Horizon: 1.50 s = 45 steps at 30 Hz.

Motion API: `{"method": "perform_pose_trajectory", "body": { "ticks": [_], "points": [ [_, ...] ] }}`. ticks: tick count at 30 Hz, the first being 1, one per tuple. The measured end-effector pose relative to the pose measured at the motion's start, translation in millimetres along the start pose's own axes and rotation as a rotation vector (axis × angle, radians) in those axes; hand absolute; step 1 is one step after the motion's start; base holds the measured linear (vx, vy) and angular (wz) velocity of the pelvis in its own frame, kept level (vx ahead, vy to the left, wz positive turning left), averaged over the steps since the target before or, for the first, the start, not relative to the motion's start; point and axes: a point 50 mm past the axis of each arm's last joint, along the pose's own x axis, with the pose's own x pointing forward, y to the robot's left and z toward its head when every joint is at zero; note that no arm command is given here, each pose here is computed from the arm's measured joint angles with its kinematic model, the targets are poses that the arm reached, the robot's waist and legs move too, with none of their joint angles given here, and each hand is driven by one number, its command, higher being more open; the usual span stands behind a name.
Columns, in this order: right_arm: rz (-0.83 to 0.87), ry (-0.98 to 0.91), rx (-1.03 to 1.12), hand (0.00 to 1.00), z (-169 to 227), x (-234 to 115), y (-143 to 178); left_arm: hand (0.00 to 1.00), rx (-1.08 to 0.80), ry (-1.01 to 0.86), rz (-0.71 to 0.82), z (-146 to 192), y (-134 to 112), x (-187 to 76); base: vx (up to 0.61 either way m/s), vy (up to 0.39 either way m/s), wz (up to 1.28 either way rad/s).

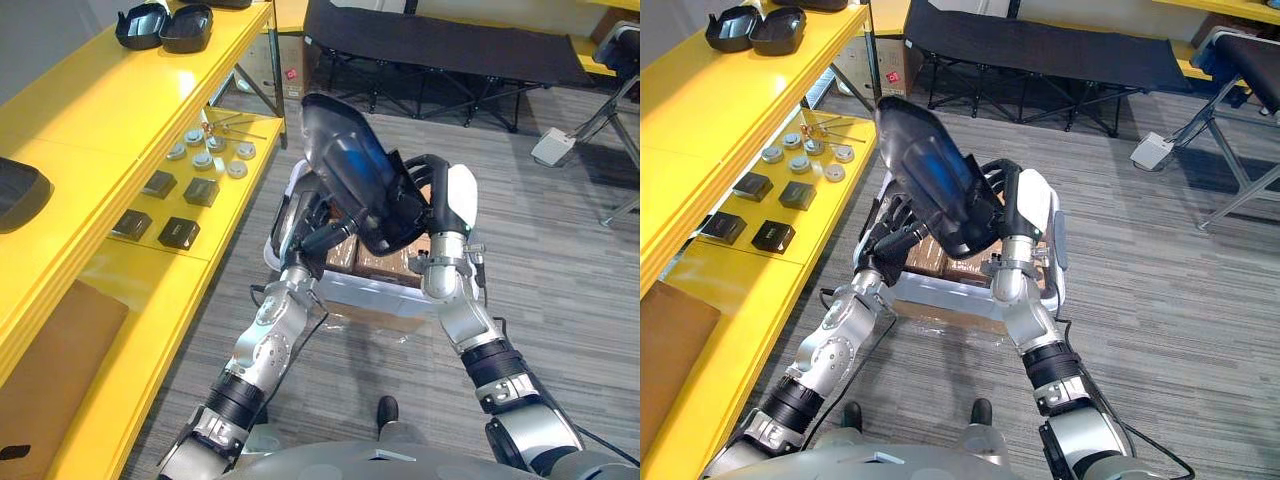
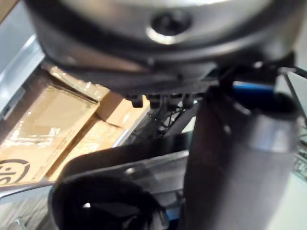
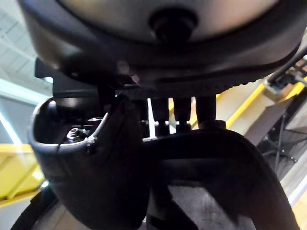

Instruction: Walk over and take three plastic housings, then place them on the shelf

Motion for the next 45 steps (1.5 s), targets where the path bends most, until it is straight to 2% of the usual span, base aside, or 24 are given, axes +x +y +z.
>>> {"method": "perform_pose_trajectory", "body": {
  "ticks": [9,10,19,24,35,36,41,45],
  "points": [
    [0.082,-0.03,0.022,0.0,1.5,-13.7,13.5,1.0,-0.024,0.008,0.0,-3.8,-5.1,1.9,0.0,0.0,0.0],
    [0.086,-0.028,0.023,0.0,1.2,-14.9,14.6,0.0,-0.032,0.013,0.004,-4.7,-4.3,2.0,0.0,0.0,0.0],
    [0.121,-0.01,0.04,0.0,-2.6,-27.2,23.7,0.0,-0.131,0.048,0.001,-9.5,-1.3,2.5,0.0,0.0,0.0],
    [0.155,-0.09,0.09,0.0,6.7,-38.8,31.1,0.0,-0.17,0.011,0.066,-6.3,14.1,5.2,0.0,0.0,0.0],
    [0.121,-0.131,0.13,0.0,13.5,-42.3,30.1,0.0,-0.279,0.024,0.008,-6.7,12.4,5.0,-0.01,0.001,0.01],
    [0.117,-0.131,0.131,1.0,13.3,-42.4,29.9,0.0,-0.278,0.024,0.005,-6.5,11.8,5.2,0.0,0.0,0.0],
    [0.114,-0.14,0.138,1.0,13.5,-43.7,29.5,0.0,-0.267,0.017,-0.002,-6.7,9.8,5.2,0.0,0.0,0.0],
    [0.121,-0.12,0.133,1.0,9.0,-48.0,29.7,0.0,-0.137,-0.02,-0.004,-3.9,7.0,6.0,0.0,0.0,0.0]
  ]
}}
